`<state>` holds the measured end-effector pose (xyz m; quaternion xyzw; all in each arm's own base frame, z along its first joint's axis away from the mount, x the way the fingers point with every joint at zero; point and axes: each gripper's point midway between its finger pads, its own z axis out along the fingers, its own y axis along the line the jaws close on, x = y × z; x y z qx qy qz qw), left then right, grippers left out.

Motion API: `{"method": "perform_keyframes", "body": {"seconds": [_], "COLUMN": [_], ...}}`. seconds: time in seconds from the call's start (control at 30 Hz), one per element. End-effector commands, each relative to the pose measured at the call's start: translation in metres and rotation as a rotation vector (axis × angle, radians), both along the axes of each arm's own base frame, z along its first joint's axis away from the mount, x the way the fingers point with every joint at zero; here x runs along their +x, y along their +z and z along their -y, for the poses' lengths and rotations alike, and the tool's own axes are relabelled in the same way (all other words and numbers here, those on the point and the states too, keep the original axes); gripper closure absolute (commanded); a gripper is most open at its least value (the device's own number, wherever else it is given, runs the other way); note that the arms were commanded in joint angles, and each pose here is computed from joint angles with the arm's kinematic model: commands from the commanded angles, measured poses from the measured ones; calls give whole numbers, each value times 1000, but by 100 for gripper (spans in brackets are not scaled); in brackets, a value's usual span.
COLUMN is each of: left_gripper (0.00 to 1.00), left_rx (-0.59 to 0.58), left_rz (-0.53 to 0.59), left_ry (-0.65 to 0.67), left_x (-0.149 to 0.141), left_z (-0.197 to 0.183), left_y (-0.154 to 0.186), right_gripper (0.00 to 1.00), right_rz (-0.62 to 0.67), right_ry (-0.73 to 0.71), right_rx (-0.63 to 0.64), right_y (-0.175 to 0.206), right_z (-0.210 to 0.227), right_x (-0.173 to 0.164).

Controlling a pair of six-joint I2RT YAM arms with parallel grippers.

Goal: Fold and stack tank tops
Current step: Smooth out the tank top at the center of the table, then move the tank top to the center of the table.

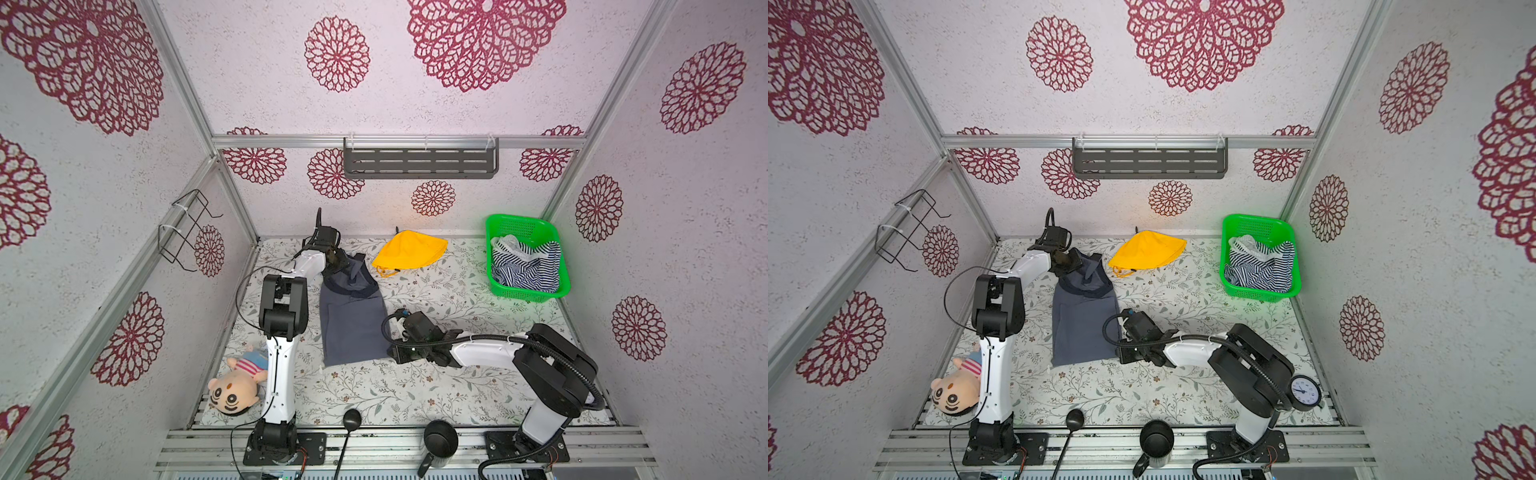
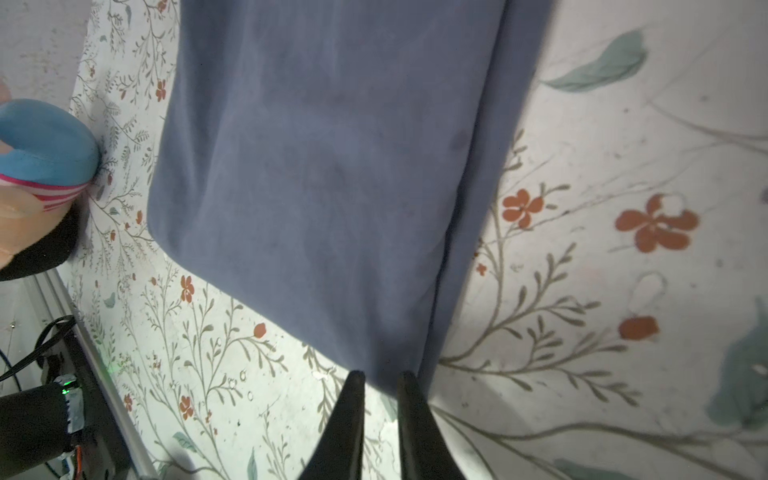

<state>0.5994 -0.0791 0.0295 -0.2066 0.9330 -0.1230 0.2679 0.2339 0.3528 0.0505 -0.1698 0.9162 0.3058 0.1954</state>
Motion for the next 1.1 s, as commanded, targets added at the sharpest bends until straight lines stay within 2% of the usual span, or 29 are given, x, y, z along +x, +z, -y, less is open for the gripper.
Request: {"method": "perform_keyframes", "body": {"seconds": [0.0, 0.1, 0.17, 0.3, 0.4, 0.53, 0.63, 0.77, 0.9, 1.07], "left_gripper": [39, 38, 37, 33, 33, 32, 32, 31, 30, 26], "left_rx": [-4, -20, -38, -72, -94, -96, -103, -106, -98, -87], "left_rz": [-88, -82, -37, 186, 243, 240, 238, 199, 140, 78], "left_ry": [54, 54, 27, 3, 3, 22, 45, 55, 69, 65], "left_x": [-5, 0, 3, 3, -10, -37, -66, -119, -180, -239], "left_z": [-31, -43, -42, -33, -30, -29, -31, -23, -12, 1], "left_y": [-25, -27, -13, 53, 90, 108, 117, 107, 81, 58], "right_gripper": [81, 81, 80, 74, 70, 70, 68, 53, 40, 36], "right_rz": [28, 36, 47, 81, 169, 326, 324, 319, 324, 312], "right_ry": [-19, -40, -57, -106, -170, -279, -267, -169, -109, -86], "right_rx": [26, 13, 5, 18, 23, 21, 25, 16, 26, 9], "right_y": [29, 32, 33, 40, 54, 78, 78, 69, 55, 31], "right_z": [-1, 4, 8, 15, 24, 36, 21, -14, -40, -59], "right_x": [4, 6, 9, 26, 60, 123, 152, 166, 183, 205]}}
